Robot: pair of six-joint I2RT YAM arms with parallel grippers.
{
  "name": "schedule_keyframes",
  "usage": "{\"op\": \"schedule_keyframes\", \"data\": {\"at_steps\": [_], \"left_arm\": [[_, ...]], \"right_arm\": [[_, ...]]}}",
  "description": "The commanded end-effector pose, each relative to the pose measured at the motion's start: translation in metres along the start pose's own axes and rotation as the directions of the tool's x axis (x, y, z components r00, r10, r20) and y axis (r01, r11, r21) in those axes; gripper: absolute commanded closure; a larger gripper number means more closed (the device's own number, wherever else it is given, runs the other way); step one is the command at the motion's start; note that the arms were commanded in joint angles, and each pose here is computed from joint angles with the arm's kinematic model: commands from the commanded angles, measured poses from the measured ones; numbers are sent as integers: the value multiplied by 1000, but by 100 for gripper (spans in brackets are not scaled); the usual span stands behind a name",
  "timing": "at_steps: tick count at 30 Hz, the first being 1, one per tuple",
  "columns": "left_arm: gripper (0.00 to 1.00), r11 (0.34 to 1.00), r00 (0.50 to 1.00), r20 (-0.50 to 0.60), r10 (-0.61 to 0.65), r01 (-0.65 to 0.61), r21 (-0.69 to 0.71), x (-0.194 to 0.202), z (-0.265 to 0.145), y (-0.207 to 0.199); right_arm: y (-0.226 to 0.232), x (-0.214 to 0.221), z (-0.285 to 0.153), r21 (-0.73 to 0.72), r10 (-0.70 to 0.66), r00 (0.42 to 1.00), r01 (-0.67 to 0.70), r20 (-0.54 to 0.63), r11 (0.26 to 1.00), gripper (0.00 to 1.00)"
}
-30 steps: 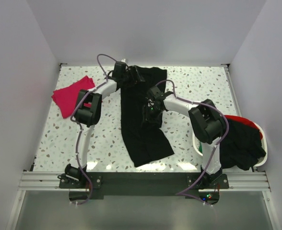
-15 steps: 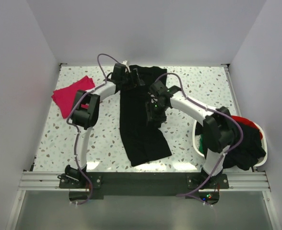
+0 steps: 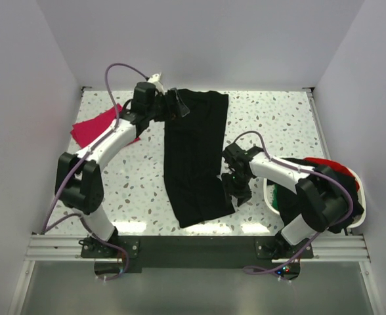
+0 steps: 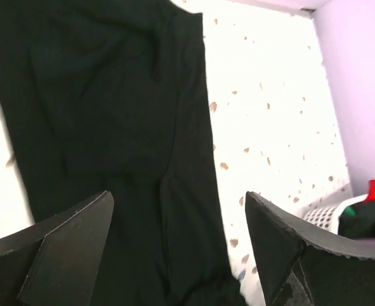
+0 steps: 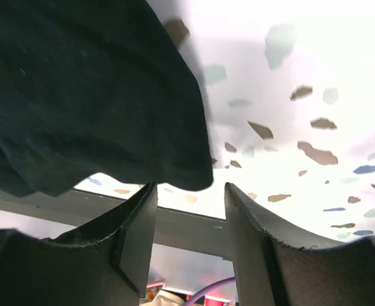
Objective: Fold and stack the t-shirts
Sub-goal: Fold the tshirt
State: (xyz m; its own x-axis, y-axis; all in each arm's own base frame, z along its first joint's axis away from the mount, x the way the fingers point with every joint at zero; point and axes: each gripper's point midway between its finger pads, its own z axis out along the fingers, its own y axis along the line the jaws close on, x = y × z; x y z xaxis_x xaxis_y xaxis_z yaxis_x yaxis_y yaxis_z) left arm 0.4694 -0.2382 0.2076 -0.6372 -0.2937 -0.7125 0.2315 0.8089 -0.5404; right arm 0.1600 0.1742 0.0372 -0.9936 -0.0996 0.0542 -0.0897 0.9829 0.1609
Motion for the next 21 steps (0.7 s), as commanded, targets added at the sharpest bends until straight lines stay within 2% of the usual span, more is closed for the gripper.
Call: {"op": "schedule_keyframes", "data": {"at_steps": [1, 3, 4, 6, 7, 12, 16, 21], "left_arm": [[11, 988, 988, -156, -7, -18, -156, 68, -30, 39], [11, 982, 981, -191, -22, -15, -189, 86, -49, 47], [11, 975, 971, -234, -44, -9, -220, 109, -57, 60], [11, 975, 969, -238, -70, 16, -224, 122, -73, 60], [11, 970, 957, -272, -102, 35, -241, 144, -80, 67], [11, 963, 937, -320, -143, 56, -265, 182, -108, 71], [11, 955, 909, -377, -176, 64, -290, 215, -127, 73], [11, 950, 887, -411, -208, 82, -302, 237, -149, 72]], "right_arm": [[3, -3, -5, -32, 20, 998, -18, 64, 999, 51], [2, 0, 0, -42, 21, 998, -19, 63, 999, 52], [2, 1, 2, -43, 21, 998, -19, 62, 999, 53], [2, 2, 7, -45, 20, 998, -18, 54, 999, 54], [3, 0, 8, -54, 22, 998, -19, 59, 998, 56], [6, 3, 19, -80, 25, 999, -22, 37, 997, 64], [11, 4, 24, -110, 23, 1000, -20, 20, 994, 74], [12, 19, 32, -134, 28, 999, -34, -46, 990, 89]]}}
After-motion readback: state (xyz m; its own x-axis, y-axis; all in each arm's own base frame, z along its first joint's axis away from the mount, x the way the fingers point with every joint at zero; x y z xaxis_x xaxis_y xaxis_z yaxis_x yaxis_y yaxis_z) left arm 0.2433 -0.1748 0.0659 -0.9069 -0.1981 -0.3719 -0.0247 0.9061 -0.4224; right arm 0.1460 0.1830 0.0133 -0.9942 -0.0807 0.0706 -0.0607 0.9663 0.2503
